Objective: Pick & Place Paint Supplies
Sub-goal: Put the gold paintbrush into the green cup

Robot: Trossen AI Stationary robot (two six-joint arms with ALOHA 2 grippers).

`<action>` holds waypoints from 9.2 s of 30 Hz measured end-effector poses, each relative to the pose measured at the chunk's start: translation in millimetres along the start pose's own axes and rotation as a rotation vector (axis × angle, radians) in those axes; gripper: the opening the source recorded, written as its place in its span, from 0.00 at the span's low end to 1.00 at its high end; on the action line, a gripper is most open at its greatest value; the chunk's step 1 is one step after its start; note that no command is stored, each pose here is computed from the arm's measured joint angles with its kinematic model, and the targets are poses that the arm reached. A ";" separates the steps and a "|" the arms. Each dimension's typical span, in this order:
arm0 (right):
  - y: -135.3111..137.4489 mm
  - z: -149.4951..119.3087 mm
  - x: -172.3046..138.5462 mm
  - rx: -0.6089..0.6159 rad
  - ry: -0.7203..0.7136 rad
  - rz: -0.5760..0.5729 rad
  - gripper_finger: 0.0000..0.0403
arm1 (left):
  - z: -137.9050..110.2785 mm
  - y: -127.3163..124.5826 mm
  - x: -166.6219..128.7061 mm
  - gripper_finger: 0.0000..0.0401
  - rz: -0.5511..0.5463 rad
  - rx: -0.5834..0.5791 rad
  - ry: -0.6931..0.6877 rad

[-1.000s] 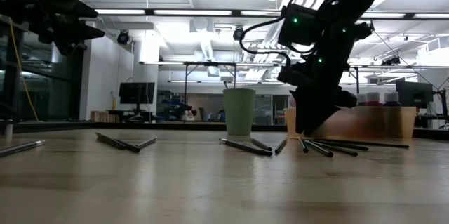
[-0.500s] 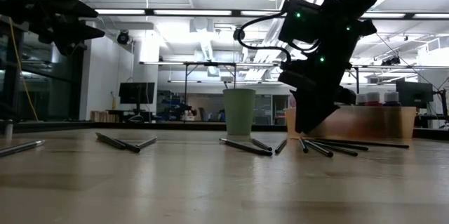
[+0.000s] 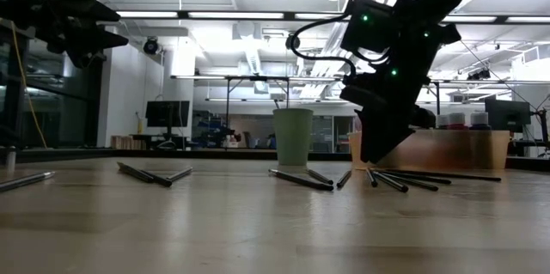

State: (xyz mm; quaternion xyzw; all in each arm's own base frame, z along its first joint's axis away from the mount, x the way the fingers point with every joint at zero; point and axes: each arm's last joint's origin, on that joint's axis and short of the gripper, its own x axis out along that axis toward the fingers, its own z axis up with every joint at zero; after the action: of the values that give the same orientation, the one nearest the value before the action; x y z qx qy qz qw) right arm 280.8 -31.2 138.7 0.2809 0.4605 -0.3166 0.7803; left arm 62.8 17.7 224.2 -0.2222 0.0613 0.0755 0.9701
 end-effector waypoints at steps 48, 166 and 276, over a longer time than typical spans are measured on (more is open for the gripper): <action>3.9 -12.8 16.8 -0.021 0.045 -0.062 0.29 | -0.2 0.1 0.1 0.53 0.000 0.000 0.001; -15.6 116.1 -37.7 0.204 -1.100 0.113 0.10 | 0.1 -0.1 -0.1 0.53 0.000 0.000 0.000; 27.4 59.8 34.3 0.192 0.379 -0.159 0.34 | -9.5 3.9 -0.4 0.53 0.041 -0.057 0.093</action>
State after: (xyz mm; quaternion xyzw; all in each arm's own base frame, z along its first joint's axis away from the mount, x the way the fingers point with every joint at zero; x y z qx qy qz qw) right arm 346.6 -65.3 137.0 0.3711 0.5874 -0.3607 0.6222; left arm 61.0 16.9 214.2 -0.2517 0.1088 0.0868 0.9577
